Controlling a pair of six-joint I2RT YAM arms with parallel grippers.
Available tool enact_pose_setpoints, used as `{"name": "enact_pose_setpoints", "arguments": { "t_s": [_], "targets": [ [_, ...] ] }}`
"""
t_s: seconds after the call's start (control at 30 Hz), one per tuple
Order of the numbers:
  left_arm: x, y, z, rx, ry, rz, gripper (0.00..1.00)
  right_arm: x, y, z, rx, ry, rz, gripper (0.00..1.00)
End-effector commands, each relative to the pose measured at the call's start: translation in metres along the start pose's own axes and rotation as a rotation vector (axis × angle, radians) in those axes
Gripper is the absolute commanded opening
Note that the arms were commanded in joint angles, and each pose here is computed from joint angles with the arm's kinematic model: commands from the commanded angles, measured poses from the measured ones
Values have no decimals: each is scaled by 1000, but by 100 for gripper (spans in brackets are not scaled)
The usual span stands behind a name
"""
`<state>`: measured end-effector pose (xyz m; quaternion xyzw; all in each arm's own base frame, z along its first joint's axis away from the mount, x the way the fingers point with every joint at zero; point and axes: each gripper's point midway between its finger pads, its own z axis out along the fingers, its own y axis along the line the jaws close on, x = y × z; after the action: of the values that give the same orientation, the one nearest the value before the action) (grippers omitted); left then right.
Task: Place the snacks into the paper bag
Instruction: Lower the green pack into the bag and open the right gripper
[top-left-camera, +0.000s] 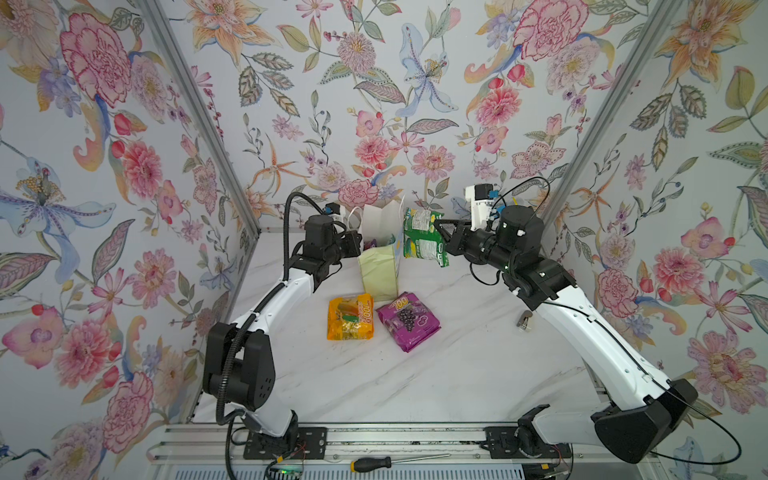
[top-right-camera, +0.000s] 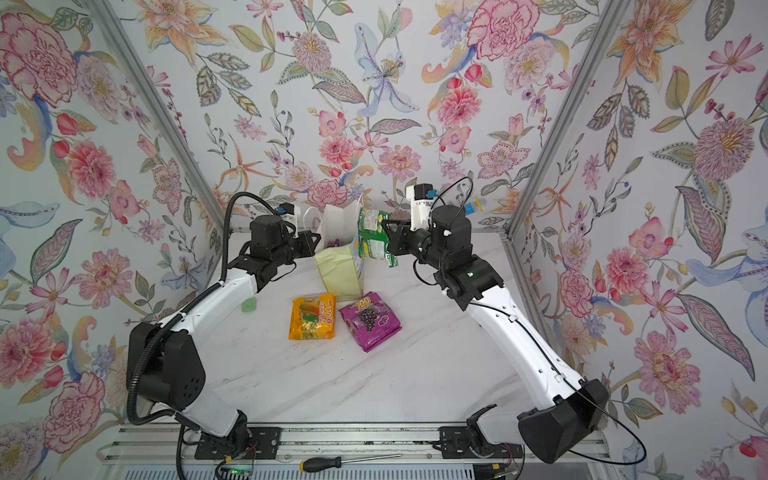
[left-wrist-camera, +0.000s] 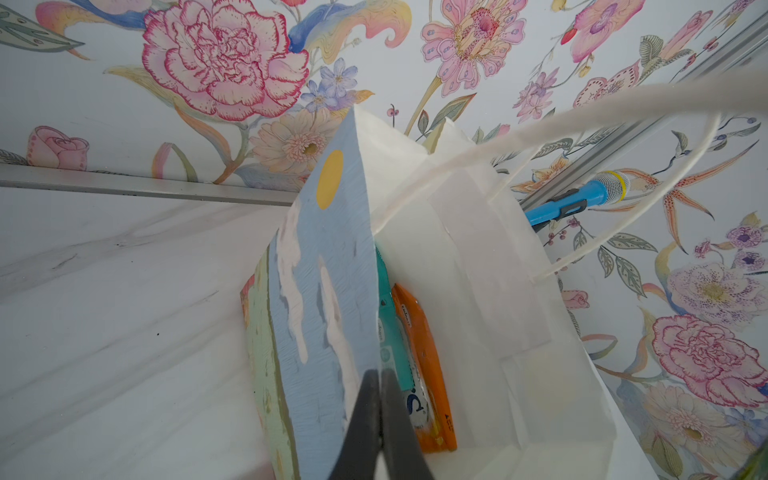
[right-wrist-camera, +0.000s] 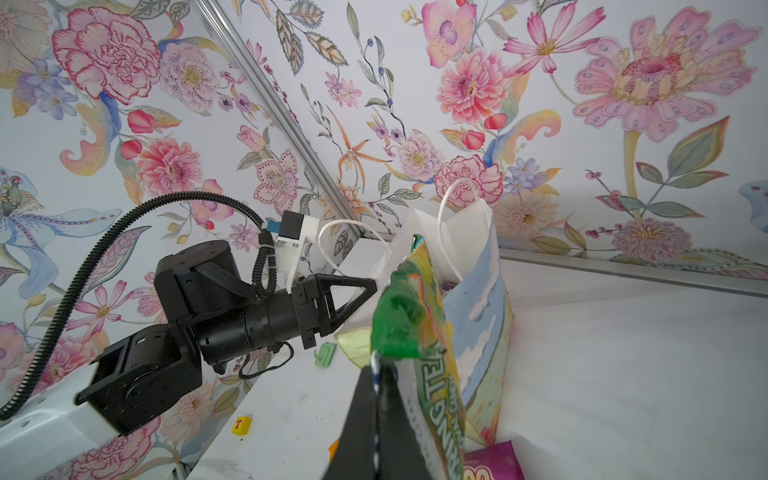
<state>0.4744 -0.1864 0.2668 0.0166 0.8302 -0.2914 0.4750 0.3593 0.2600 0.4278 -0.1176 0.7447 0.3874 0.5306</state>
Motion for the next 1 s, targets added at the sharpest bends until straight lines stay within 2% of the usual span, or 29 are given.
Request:
{"name": "enact_pose_setpoints", "arguments": {
  "t_s": [0.0,0.57,0.77,0.97],
  "targets": [
    [-11,-7,-6,25,-32,10,0,-38,34,0,-108,-102,-65,0],
    [-12,-8,-8,29,-36,10,0,-60,47,80,-140,-85,-108,0],
    [-12,-9,-9,28,-38,12,0,-48,32,113,-61,-43,-144,0],
    [-12,-9,-9,32,-37,13,0,-32,8,129,46,5,-167,0]
  ]
}}
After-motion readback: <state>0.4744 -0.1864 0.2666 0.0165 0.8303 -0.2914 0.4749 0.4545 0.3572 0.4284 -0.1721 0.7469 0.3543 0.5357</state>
